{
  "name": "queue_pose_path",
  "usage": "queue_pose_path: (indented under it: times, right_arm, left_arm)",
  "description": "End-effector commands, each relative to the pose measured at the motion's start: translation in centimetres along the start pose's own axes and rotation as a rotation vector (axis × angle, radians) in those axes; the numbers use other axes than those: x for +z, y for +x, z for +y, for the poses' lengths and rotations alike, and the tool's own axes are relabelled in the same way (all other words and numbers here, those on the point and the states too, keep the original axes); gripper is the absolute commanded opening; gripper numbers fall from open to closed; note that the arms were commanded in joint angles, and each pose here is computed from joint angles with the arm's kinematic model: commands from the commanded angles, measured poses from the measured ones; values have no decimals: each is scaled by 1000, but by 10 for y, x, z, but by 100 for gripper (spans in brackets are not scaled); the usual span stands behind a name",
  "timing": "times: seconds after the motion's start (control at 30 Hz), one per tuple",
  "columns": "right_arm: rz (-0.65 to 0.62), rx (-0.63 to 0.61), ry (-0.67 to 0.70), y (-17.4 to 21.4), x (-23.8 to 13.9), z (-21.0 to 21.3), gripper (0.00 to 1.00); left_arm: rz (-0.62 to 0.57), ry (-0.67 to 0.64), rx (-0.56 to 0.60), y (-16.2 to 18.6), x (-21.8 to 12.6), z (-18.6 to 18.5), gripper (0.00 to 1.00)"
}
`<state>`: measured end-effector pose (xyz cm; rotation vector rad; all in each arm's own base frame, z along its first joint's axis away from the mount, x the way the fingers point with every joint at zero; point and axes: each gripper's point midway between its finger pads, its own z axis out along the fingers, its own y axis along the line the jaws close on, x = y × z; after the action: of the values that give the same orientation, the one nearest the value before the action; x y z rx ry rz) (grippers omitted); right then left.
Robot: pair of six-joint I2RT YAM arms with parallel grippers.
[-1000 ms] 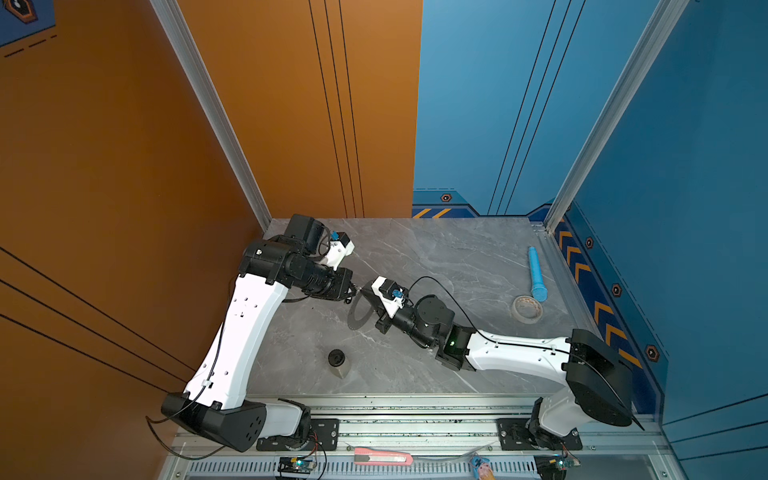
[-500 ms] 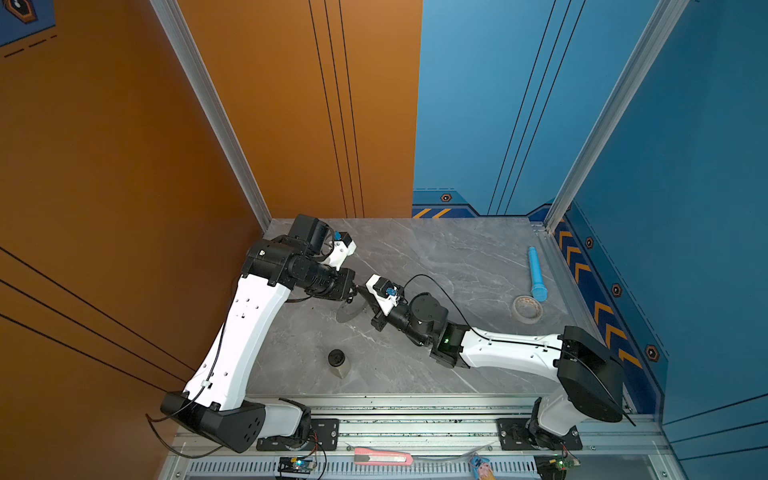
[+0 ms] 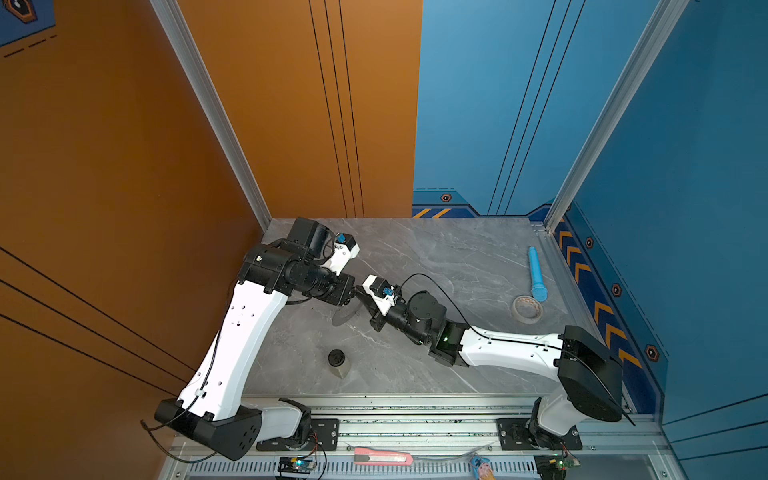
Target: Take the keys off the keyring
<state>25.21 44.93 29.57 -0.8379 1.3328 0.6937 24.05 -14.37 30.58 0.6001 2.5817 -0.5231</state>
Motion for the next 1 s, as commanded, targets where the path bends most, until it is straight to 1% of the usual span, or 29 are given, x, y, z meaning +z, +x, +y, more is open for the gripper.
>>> queue_pose_path:
  times: [0.0,0.1,0.2,0.3,0.37,0.5,0.6,0.77,0.87,0.97]
  right_arm:
    - [-20,16,-50,-11,-7,8,18]
    - [-18,16,-55,-9,-13,8,21]
    - [-14,9,-64,-11,-21,8,26]
    - [-2,-1,-82,-12,-31,10,36]
    - [9,-5,-91,-12,-37,10,41]
    - [26,-11,-87,-14,-51,4,46]
    - [42,-18,-83,-15,-58,-2,47]
    - [45,-19,-75,-21,-64,-18,47]
    - [65,-32,-96,-21,-65,-28,47]
    - [84,-45,-118,-20,-66,-38,47]
  left_arm:
    - [-26,-18,93,-2,-5,2,0]
    - [-24,-31,108,-3,-5,7,0]
    - [-22,-44,133,-3,-4,9,0]
    - [-19,-53,158,-2,-4,12,0]
    - [-24,-53,183,-2,-4,12,0]
    - [-27,-49,220,-1,-4,12,0]
    - [-27,-37,261,1,-4,9,0]
    - [-49,-18,395,4,-6,4,0]
    - [-75,-3,495,3,-9,-1,0]
    - [-97,22,645,6,-10,-9,0]
